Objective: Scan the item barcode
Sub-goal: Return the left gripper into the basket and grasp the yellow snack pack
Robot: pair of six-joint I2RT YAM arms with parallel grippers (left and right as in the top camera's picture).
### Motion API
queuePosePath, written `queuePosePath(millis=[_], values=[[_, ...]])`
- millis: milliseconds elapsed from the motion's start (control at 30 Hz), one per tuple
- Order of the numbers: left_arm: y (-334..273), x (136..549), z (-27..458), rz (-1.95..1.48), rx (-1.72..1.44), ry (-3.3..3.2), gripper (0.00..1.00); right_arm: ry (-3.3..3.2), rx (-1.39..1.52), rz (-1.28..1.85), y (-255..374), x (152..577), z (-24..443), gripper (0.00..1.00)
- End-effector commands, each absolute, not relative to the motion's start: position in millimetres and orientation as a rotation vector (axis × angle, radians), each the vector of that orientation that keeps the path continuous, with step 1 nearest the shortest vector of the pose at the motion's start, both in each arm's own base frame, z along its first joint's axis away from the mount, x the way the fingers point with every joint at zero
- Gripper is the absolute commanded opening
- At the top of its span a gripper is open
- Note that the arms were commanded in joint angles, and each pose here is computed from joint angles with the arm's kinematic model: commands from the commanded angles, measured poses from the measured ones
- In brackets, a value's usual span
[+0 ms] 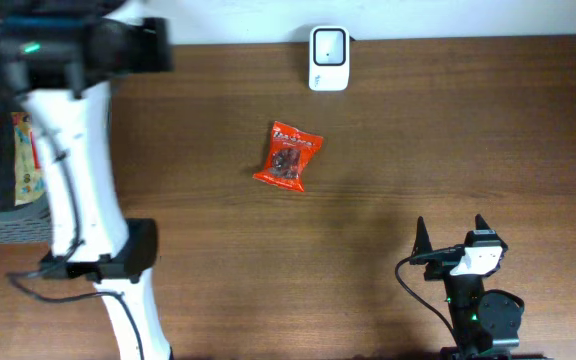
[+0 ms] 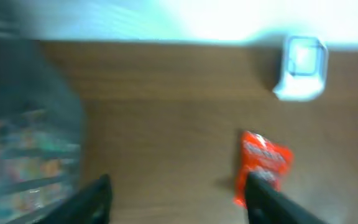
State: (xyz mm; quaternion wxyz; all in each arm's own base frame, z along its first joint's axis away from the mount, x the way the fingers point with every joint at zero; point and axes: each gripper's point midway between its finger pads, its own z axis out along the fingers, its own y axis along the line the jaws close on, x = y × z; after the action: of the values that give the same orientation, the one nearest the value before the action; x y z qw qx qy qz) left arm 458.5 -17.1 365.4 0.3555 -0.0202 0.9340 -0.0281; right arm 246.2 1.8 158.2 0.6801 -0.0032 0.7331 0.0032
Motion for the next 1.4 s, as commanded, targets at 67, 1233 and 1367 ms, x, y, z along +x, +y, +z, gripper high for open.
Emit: queuePosePath(millis=[67, 1233, 1367], values=[[117.8, 426.7, 401.6, 0.156, -0.428, 2.272, 0.77, 1.653, 0.008, -0.002, -1.1, 246.1, 154.7, 0.98], [256.1, 423.2, 102.7, 0.171, -0.645, 2.804, 0.8, 1.653, 0.008, -0.002, -1.1, 246.1, 154.7, 0.98], [256.4, 425.6, 98.4, 0.174, -0.641, 2.796, 0.76, 1.653, 0.008, -0.002, -1.1, 246.1, 154.7, 0.98]])
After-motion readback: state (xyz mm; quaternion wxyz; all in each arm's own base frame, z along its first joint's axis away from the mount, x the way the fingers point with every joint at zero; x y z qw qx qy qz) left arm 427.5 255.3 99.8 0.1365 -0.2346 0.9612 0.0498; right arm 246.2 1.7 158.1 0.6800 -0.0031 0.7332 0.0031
